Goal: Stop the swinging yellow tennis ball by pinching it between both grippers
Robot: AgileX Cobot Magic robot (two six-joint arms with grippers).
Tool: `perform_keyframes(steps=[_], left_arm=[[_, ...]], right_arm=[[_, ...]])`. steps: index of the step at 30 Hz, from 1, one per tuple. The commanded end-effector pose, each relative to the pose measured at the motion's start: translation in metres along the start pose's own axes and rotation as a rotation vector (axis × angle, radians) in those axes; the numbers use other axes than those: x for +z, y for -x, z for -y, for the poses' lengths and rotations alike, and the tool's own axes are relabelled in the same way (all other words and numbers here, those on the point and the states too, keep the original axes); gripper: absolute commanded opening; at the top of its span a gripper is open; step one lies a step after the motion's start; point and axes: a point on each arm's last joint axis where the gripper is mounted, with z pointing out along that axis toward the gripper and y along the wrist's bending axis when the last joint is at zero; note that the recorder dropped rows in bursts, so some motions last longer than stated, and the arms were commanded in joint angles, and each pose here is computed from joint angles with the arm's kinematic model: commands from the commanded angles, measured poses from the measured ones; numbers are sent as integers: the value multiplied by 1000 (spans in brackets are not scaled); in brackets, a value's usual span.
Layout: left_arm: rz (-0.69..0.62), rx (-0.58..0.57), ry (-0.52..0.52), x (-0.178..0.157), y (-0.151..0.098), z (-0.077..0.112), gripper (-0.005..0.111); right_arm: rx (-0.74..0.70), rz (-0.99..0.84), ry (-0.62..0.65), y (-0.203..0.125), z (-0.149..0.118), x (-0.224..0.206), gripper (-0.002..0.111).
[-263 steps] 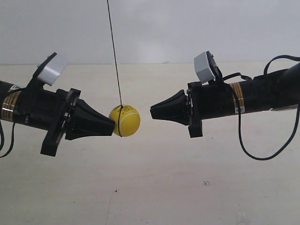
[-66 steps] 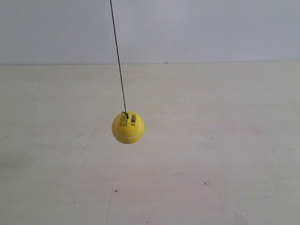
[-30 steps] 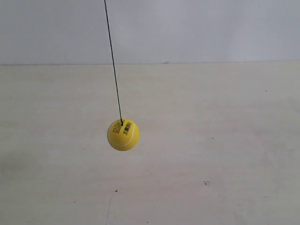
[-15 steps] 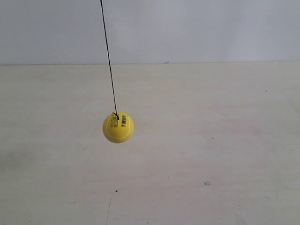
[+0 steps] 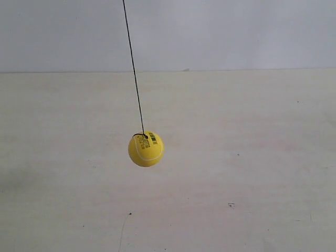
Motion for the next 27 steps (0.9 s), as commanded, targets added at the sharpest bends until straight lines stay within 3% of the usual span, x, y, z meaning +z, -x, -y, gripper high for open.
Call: perform_keyframes(steps=[1, 10, 27], left_arm=[[-3, -7, 0, 0, -1, 0, 5], [-3, -7, 0, 0, -1, 0, 5], [-3, -7, 0, 0, -1, 0, 5]], right_arm=[[30, -57, -57, -20, 2, 0, 0], [20, -312, -75, -43, 1, -4, 0], [-8, -371, -57, -48, 0, -6, 0]])
